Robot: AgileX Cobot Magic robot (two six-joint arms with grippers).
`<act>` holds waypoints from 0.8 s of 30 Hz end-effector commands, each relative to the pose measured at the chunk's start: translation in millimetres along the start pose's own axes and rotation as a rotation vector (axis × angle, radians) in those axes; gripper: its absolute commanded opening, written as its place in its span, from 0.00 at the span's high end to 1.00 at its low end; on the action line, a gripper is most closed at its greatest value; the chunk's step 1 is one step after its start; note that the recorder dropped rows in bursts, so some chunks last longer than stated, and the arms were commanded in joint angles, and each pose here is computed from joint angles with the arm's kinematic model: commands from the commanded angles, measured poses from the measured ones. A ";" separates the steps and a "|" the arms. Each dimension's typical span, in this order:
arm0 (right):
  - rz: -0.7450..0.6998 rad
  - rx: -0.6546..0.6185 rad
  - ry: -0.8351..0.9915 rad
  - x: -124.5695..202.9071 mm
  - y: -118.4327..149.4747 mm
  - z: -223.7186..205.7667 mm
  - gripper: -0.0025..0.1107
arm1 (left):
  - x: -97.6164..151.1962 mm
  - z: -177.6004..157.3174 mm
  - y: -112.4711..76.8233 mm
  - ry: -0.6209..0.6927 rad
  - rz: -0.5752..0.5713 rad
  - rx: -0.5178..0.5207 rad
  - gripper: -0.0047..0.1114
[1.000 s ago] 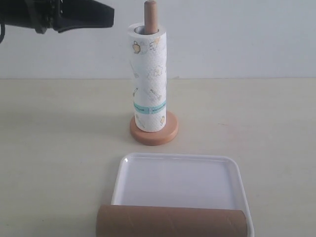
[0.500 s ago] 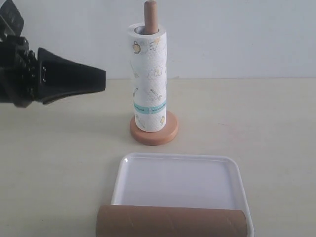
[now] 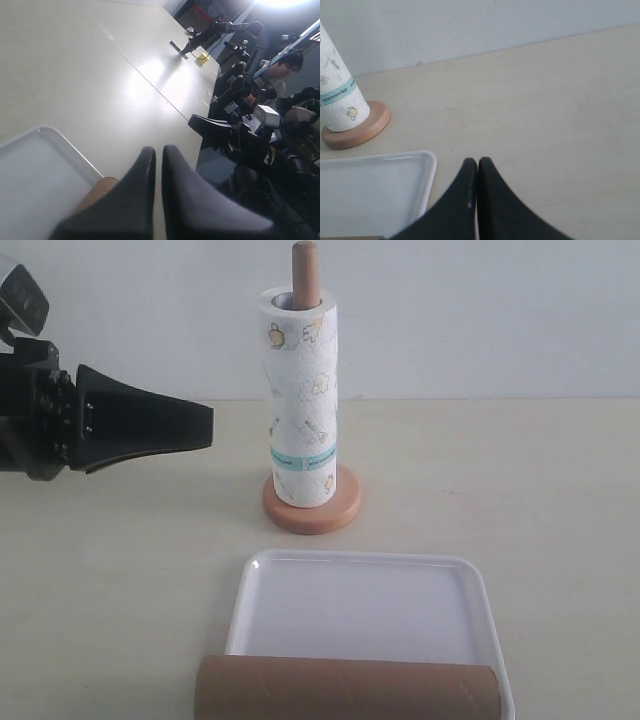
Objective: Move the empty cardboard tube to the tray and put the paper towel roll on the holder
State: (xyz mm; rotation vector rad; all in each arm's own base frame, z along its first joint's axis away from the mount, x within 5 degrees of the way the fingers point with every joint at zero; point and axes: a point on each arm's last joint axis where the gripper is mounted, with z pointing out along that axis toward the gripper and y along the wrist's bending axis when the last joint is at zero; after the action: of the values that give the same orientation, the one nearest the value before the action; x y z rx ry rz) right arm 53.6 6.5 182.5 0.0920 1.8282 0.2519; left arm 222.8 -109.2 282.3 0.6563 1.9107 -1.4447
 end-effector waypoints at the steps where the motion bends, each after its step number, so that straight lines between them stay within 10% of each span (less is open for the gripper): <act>1: -0.003 0.000 -0.010 -0.8 0.1 -0.4 0.98 | 0.0 -0.8 -2.8 -0.008 0.012 0.007 0.92; 10: -0.002 0.000 -0.010 -0.8 0.1 -0.4 0.98 | -2.2 -4.1 -12.3 -0.020 0.091 0.009 0.92; 17: -0.002 0.000 -0.010 -0.8 0.1 -0.4 0.98 | -1.2 -20.9 -57.5 -0.062 0.356 0.007 0.92; 24: -0.002 0.000 -0.010 -0.8 0.1 -0.4 0.98 | 24.6 -39.3 -76.9 -0.156 0.480 -0.209 0.92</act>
State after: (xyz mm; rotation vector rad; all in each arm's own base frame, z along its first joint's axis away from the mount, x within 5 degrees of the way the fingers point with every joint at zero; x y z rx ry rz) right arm 53.6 6.5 182.5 0.0920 1.8282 0.2519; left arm 152.1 -97.3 325.3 0.8589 1.6045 -1.0617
